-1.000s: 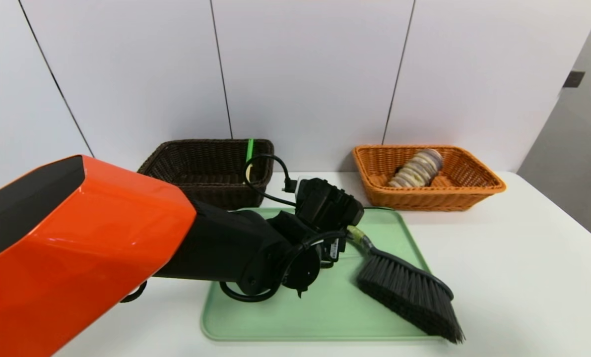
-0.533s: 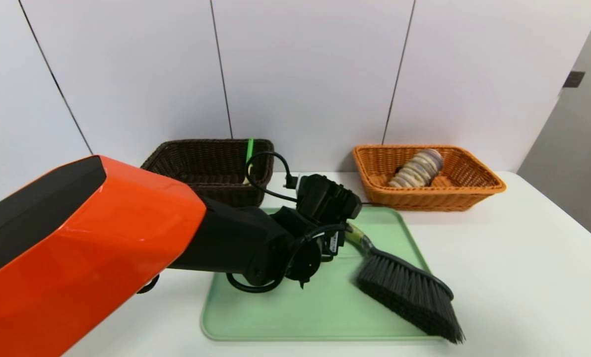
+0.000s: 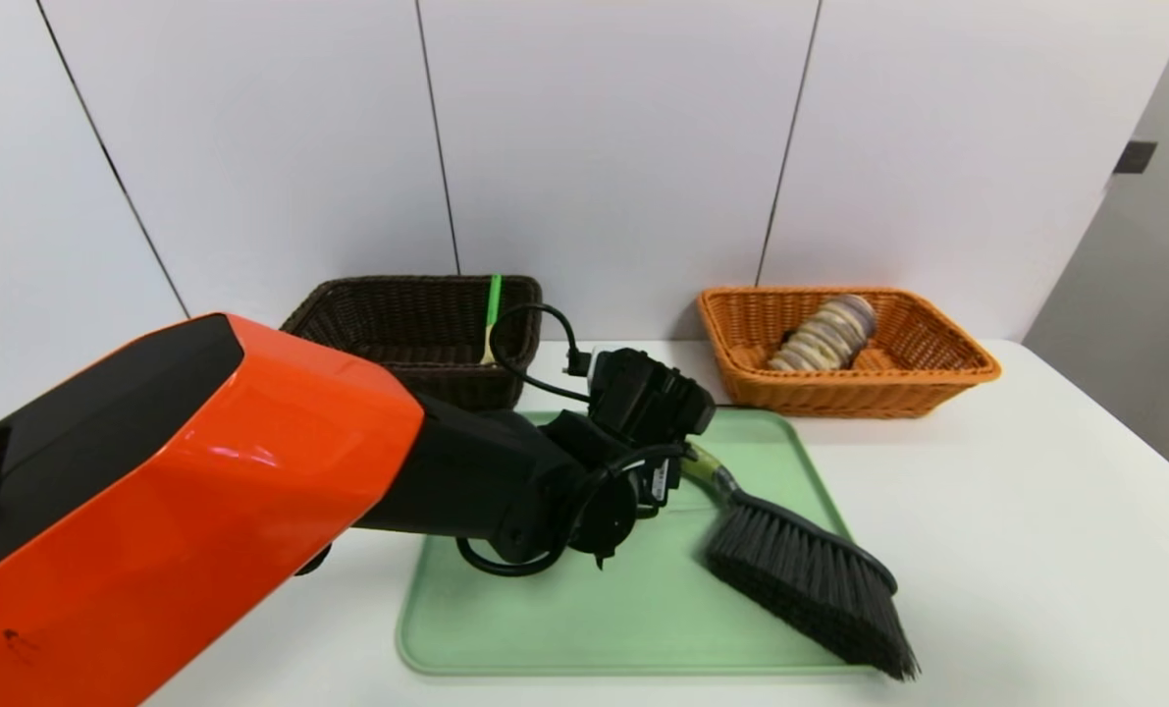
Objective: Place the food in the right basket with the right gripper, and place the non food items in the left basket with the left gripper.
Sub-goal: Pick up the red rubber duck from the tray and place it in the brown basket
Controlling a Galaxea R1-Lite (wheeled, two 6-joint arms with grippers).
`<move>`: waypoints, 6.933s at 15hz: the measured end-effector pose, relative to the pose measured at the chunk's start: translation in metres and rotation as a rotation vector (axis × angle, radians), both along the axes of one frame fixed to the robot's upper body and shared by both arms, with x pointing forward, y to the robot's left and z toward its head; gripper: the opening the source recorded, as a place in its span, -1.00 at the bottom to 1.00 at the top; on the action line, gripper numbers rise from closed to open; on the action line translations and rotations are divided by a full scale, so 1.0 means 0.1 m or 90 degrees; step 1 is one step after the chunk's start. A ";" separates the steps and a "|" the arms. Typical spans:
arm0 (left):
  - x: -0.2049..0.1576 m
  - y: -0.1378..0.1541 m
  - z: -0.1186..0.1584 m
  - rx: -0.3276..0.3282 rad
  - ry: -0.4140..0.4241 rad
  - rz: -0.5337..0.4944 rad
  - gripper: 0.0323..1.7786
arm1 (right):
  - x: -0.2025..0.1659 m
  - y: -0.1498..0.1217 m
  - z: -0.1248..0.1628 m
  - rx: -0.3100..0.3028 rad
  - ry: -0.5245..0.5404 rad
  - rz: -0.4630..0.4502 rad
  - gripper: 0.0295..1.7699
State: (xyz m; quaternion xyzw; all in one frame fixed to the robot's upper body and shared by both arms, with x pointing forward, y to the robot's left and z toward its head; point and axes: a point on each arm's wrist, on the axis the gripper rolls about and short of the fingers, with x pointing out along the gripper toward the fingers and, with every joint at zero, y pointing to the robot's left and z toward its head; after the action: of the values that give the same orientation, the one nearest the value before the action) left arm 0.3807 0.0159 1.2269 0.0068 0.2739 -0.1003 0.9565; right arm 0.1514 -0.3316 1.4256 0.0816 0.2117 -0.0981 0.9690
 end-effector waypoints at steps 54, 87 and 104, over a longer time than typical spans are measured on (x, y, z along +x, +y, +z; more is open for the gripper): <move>0.80 2.41 1.52 -0.196 -0.108 0.125 -0.31 | 0.09 0.02 0.00 -0.007 0.007 0.005 0.92; 1.34 2.62 0.71 -0.098 -0.004 0.142 -0.33 | 0.14 0.08 -0.25 -0.203 0.015 0.253 0.92; 1.37 2.58 0.87 -0.093 -0.037 0.127 0.59 | 0.06 0.06 -0.35 -0.201 0.020 0.249 0.92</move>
State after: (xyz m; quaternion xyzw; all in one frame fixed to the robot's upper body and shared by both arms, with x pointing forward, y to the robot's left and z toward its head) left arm 0.5175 0.2740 1.3143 -0.0870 0.2377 -0.0238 0.9671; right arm 0.1572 -0.3258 1.3909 -0.1148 0.2207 0.0580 0.9668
